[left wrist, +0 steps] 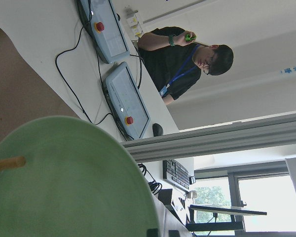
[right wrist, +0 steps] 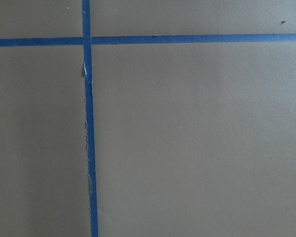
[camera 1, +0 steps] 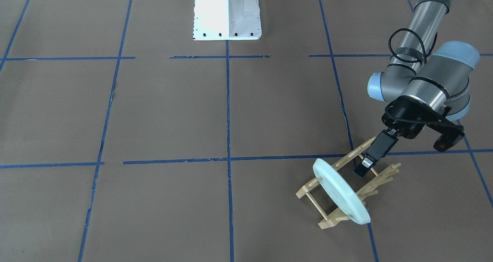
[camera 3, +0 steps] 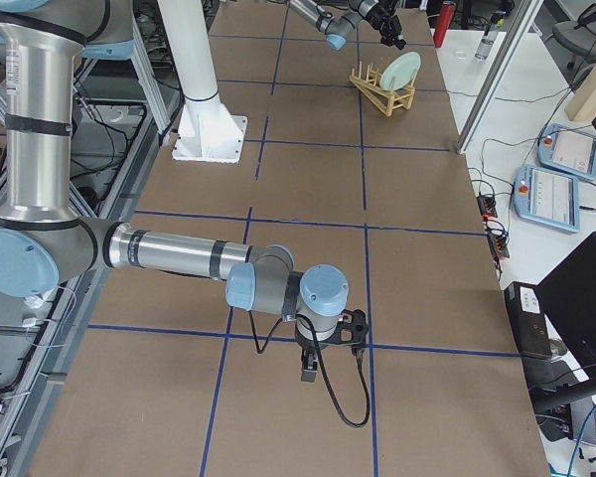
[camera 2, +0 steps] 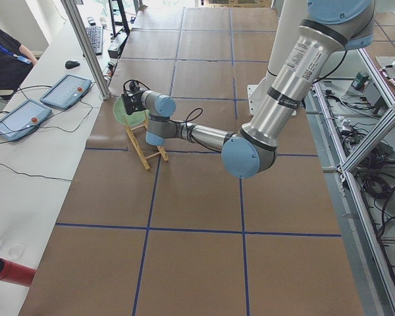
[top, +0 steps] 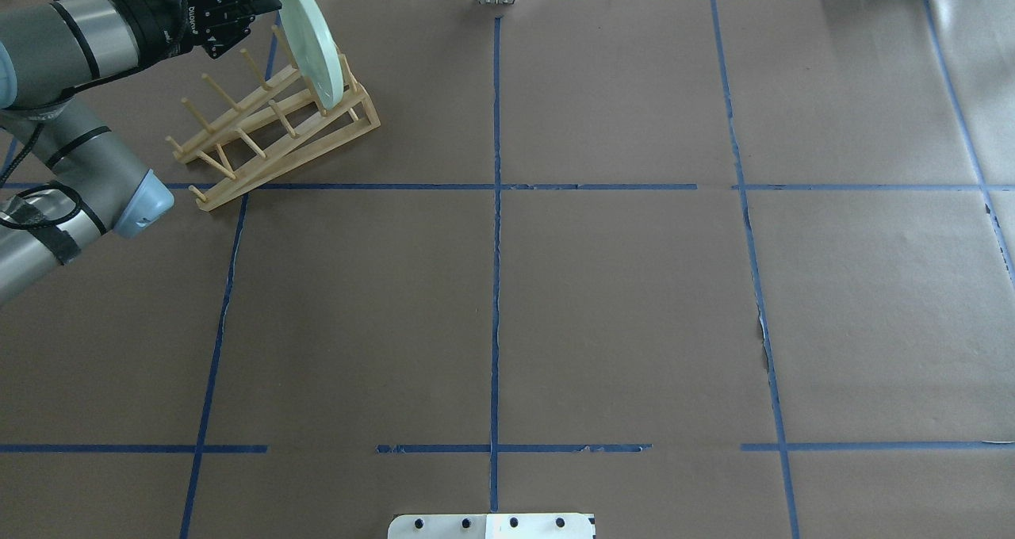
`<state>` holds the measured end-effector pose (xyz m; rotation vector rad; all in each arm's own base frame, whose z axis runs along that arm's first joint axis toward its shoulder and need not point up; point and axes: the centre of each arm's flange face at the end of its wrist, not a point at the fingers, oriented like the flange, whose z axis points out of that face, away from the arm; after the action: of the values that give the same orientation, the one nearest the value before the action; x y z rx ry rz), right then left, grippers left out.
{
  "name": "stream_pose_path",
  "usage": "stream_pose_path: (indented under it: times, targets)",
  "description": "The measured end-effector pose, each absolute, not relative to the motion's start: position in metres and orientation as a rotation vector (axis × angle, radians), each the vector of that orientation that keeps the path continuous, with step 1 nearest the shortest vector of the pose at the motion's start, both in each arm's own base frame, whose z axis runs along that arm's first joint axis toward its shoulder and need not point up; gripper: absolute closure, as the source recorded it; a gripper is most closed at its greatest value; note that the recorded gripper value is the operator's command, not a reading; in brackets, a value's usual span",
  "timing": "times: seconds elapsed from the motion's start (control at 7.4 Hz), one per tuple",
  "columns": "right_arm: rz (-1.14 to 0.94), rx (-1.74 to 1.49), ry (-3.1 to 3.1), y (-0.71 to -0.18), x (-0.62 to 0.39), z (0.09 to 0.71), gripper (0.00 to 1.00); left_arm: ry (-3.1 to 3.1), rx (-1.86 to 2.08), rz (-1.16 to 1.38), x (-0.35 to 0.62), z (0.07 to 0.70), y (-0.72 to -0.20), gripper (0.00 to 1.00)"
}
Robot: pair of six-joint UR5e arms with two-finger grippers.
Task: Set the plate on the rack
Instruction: 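Lower the upright plate with the left gripper into the rack slots, then open the left gripper and withdraw it away from the plate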
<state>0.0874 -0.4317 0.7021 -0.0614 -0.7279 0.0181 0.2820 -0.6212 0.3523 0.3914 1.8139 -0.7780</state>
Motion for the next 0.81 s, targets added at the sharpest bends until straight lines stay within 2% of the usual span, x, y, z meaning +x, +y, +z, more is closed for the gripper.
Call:
stream_pose_path:
  times: [0.41,0.81]
  targets:
    - [0.018,-0.061,-0.728,-0.432,0.088,0.702,0.00,1.784,0.358,-0.776,0.262,0.350,-0.630,0.00]
    - [0.018,-0.060,-0.728,-0.432,0.087,0.701,0.00,1.553,0.252,-0.581,0.187,0.363,-0.638,0.00]
